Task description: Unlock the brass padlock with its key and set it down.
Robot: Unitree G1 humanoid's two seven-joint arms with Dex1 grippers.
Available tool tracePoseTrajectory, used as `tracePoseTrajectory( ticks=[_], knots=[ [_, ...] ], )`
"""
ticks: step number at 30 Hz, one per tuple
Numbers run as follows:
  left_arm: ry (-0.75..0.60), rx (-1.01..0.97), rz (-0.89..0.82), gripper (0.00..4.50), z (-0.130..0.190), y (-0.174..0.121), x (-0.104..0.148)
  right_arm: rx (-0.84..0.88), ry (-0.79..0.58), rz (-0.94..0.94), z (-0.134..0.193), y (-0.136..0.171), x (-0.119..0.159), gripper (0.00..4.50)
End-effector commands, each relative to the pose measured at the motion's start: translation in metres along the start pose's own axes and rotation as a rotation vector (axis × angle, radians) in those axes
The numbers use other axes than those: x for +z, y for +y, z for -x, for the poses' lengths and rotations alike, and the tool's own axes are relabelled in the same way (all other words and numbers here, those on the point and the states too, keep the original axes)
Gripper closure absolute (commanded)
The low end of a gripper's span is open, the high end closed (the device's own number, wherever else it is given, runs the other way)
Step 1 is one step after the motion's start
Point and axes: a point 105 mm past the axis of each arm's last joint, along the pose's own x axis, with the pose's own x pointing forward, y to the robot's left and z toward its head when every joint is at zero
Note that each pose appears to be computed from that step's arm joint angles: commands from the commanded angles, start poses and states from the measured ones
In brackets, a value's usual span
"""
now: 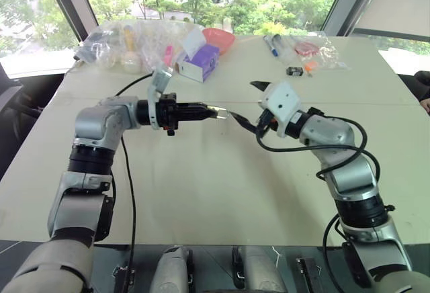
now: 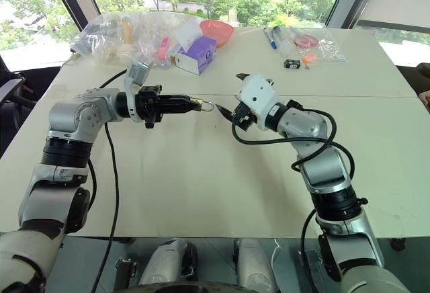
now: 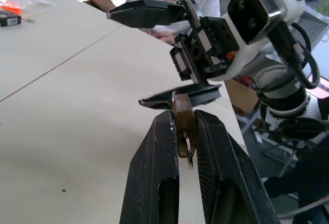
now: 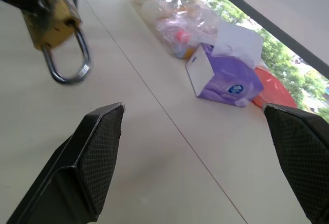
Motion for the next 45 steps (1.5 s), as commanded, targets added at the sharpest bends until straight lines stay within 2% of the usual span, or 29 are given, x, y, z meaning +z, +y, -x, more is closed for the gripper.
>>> tracePoseTrajectory(
  ticks=[1, 12, 22, 31, 45],
  knots=[
    [-0.001, 0.041, -0.028, 4.5, 0.004, 0.007, 0.002, -0.056, -0.068, 0.037, 0.007, -0.014, 0.02, 0.1],
    [-0.011, 0.031, -0.041, 4.5, -0.002, 0.009, 0.006, -0.001, -0.162, -0.011, 0.006, 0.007, 0.044, 0.1],
    [0.0, -0.058, -0.077, 4.5, -0.004, -0.015, 0.015, 0.027, -0.117, -0.008, -0.001, 0.014, 0.03, 0.1],
    [0.011, -0.063, -0.08, 4.5, -0.001, -0.021, 0.013, 0.029, -0.096, -0.004, -0.001, 0.009, 0.023, 0.1],
    [-0.022, -0.016, -0.094, 4.5, -0.008, -0.006, 0.016, 0.07, -0.105, -0.013, 0.003, 0.017, 0.025, 0.1]
  ],
)
